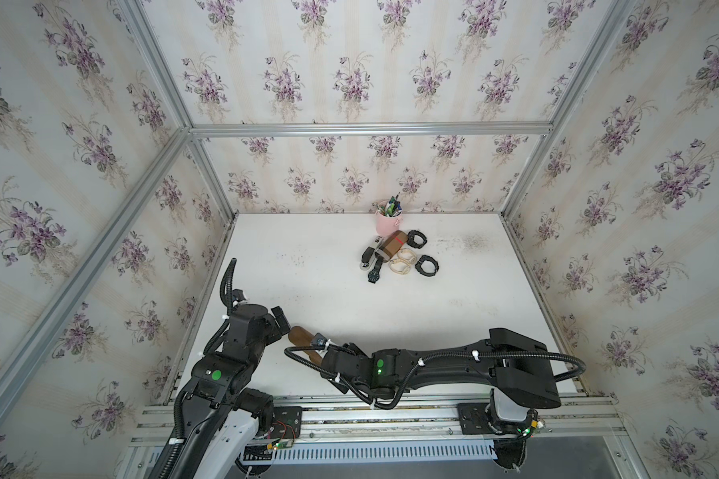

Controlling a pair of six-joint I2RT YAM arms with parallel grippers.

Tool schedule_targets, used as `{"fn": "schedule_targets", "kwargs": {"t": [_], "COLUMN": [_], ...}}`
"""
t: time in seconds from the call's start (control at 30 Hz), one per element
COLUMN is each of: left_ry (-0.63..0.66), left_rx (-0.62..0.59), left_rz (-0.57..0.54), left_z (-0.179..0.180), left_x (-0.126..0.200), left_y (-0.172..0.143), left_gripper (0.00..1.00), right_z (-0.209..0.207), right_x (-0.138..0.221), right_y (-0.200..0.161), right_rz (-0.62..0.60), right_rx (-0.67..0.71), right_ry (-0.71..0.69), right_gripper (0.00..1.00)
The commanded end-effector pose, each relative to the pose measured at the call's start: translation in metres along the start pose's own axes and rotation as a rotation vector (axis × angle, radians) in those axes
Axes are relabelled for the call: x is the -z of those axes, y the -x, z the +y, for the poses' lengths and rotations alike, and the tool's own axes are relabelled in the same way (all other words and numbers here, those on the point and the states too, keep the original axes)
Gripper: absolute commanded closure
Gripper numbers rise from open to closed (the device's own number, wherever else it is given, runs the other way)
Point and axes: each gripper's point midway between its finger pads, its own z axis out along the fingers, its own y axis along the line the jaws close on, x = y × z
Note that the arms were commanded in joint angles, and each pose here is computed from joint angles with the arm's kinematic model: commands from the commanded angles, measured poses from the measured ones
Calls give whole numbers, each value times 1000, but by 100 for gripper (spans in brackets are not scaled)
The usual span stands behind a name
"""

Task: Place watch on stand
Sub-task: Move the stand to the center of the board.

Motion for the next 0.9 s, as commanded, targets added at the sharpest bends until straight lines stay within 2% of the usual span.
{"fn": "schedule_targets", "kwargs": {"t": [0.0, 0.2, 0.43, 0.63, 0.87], "left_ry": [-16, -67, -140, -203, -239], "left_rx": [3, -21, -44, -56, -72], "left_rz": [-2, 22, 69, 115, 158], "left_z": [-5, -18, -35, -49, -59], "left_x": [-3, -10, -20, -28, -36], "left_y": [2, -1, -10, -18, -26], "left_gripper": [0, 0, 0, 0, 0], "right_z": [-15, -58, -101, -130, -143], "right_x": [3, 15, 21, 10, -11], "right_y": [-9, -11, -1, 12, 26], "right_rz": [27, 6, -36, -42, -28], "right_rx": [-6, -49, -47, -6, 19], "right_ry": [-37, -63, -15, -15, 2], "right_gripper": [67, 69, 71, 74, 75]}}
